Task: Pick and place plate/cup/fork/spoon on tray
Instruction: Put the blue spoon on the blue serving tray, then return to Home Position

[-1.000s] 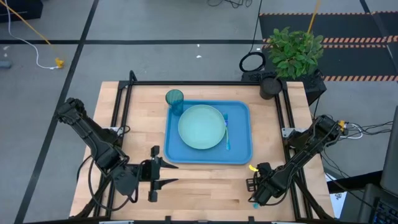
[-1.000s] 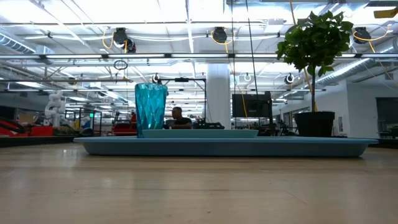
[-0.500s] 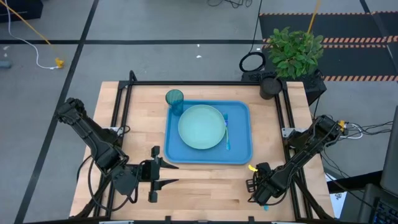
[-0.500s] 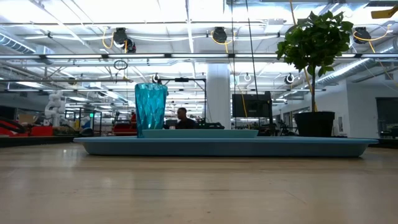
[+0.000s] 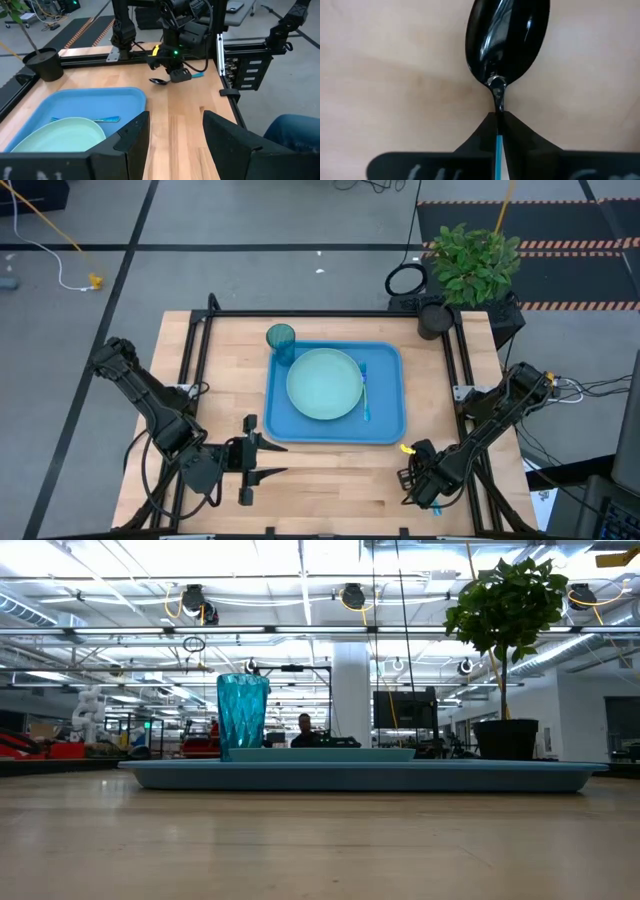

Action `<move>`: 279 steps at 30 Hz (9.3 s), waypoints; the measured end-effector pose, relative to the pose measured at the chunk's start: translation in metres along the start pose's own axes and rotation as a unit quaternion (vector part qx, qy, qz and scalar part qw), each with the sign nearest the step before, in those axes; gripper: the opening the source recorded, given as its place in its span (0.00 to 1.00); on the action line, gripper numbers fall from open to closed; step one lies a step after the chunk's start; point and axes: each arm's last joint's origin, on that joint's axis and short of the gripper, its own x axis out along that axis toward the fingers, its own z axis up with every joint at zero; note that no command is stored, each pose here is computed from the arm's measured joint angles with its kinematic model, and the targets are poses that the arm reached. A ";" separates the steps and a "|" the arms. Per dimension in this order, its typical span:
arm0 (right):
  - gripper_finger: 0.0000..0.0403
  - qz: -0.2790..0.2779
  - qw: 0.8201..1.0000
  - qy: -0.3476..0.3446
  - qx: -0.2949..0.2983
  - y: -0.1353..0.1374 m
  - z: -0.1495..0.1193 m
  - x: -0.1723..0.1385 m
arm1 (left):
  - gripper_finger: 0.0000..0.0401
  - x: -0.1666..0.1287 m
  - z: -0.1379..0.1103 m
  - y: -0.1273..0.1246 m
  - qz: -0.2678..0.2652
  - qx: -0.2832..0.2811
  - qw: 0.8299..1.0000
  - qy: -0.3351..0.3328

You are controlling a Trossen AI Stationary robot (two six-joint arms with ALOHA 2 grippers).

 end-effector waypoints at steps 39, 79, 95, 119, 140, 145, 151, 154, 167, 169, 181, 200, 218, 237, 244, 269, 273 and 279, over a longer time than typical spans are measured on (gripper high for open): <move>0.00 0.138 0.977 -0.163 0.021 0.028 0.162 -0.053 | 0.46 0.020 0.008 0.028 0.053 0.041 0.998 0.001; 0.01 0.117 0.979 -0.164 0.028 0.025 0.241 -0.033 | 0.46 0.019 0.007 0.026 0.048 0.043 0.998 0.003; 0.01 0.134 0.978 -0.151 0.055 0.008 0.243 0.006 | 0.46 0.019 0.006 0.025 0.017 0.046 0.999 0.010; 0.14 0.133 0.974 -0.171 0.063 0.006 0.245 0.008 | 0.46 0.019 0.007 0.025 0.016 0.042 0.999 0.010; 0.15 0.241 0.950 -0.149 -0.135 0.018 0.183 -0.032 | 0.46 0.019 0.007 0.025 0.016 0.030 0.999 0.010; 0.15 0.226 0.921 -0.146 -0.283 0.019 0.155 -0.032 | 0.46 0.019 0.006 0.025 0.016 0.010 1.000 0.009; 0.14 0.174 0.890 -0.230 -0.353 0.018 0.143 -0.027 | 0.46 0.019 0.006 0.025 0.016 -0.012 1.000 0.009; 0.10 0.158 0.888 -0.240 -0.359 0.014 0.143 -0.020 | 0.46 0.019 0.006 0.024 0.015 -0.014 1.000 0.009; 0.00 0.141 0.896 -0.229 -0.353 -0.010 0.144 0.021 | 0.46 0.019 0.004 0.025 0.018 -0.010 1.000 0.021; 0.00 0.148 0.895 -0.232 -0.351 -0.009 0.144 0.022 | 0.46 0.019 0.004 0.025 0.018 -0.009 1.000 0.021; 0.00 0.159 0.900 -0.230 -0.335 -0.008 0.144 0.022 | 0.46 0.019 0.004 0.025 0.018 -0.004 1.000 0.021; 0.00 0.248 0.865 -0.274 -0.340 -0.019 0.144 -0.017 | 0.46 0.018 -0.001 0.027 0.038 0.029 0.998 0.041; 0.00 0.304 0.723 -0.436 -0.442 -0.012 0.146 -0.039 | 0.46 -0.013 -0.017 0.029 0.120 0.094 0.985 0.080; 0.00 0.350 0.536 -0.538 -0.548 -0.045 0.136 0.002 | 0.46 -0.033 -0.094 0.045 0.034 0.085 0.994 -0.062; 0.00 0.392 0.527 -0.534 -0.532 -0.062 0.134 0.007 | 0.46 -0.027 -0.114 0.054 0.067 0.116 0.988 -0.082; 0.00 0.435 0.461 -0.591 -0.499 -0.090 0.133 -0.019 | 0.10 -0.024 -0.107 0.089 -0.006 0.158 0.985 -0.062; 0.00 0.414 0.449 -0.603 -0.514 -0.090 0.133 -0.018 | 0.02 -0.020 -0.111 0.095 -0.042 0.168 0.984 -0.037; 0.00 0.385 0.453 -0.600 -0.536 -0.090 0.135 -0.013 | 0.02 -0.012 -0.121 0.104 -0.072 0.161 0.984 -0.032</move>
